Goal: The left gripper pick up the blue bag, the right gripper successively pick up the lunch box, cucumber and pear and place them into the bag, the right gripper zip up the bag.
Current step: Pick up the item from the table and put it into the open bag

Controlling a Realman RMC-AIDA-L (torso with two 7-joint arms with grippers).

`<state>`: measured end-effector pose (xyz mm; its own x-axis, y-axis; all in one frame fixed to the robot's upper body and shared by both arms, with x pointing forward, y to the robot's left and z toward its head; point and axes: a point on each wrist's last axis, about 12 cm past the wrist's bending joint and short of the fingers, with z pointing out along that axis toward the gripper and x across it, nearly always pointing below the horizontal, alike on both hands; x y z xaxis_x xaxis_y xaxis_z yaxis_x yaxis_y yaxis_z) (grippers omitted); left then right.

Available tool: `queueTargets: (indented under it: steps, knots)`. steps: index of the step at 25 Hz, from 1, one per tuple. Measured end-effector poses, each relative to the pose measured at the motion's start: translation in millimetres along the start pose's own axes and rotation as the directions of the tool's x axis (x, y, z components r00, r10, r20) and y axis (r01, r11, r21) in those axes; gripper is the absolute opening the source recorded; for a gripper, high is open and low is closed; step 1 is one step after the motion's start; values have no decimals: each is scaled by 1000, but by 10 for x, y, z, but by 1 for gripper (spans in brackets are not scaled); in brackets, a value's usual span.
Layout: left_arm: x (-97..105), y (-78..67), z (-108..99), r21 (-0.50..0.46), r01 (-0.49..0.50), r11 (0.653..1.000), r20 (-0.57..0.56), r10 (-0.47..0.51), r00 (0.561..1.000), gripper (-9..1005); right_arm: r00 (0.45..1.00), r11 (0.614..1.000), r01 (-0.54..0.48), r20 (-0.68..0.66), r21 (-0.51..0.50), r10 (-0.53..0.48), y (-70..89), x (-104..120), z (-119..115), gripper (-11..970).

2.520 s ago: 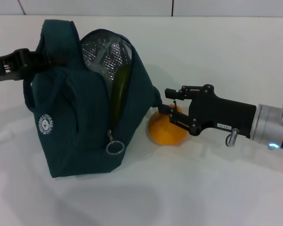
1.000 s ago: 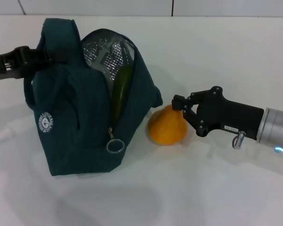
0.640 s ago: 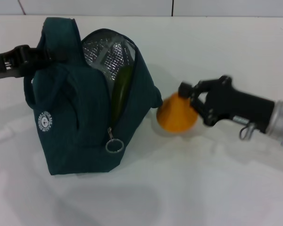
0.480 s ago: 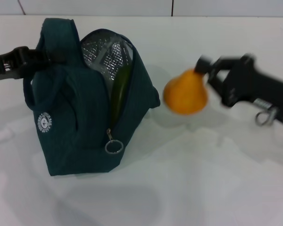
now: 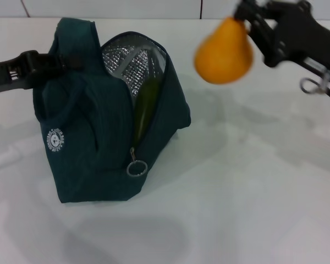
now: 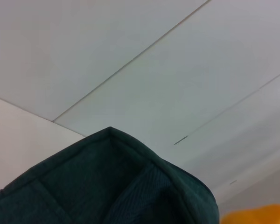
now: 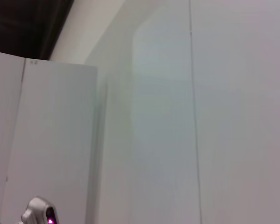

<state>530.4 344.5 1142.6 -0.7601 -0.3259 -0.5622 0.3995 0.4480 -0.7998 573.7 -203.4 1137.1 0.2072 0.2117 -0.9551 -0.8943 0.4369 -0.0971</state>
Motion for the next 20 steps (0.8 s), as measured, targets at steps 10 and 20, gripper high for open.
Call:
queueTargets:
  steps: [10, 20]
  knots:
    - [8, -7, 22, 10, -4, 1000, 2, 4, 1000, 46, 1000, 997, 16, -24, -80, -18, -58, -81, 730, 35]
    - [-1, -10, 137, 43, -20, 999, -7, 21, 1000, 46, 996, 997, 1, -91, -80, -8, 17, 15, 994, 39]
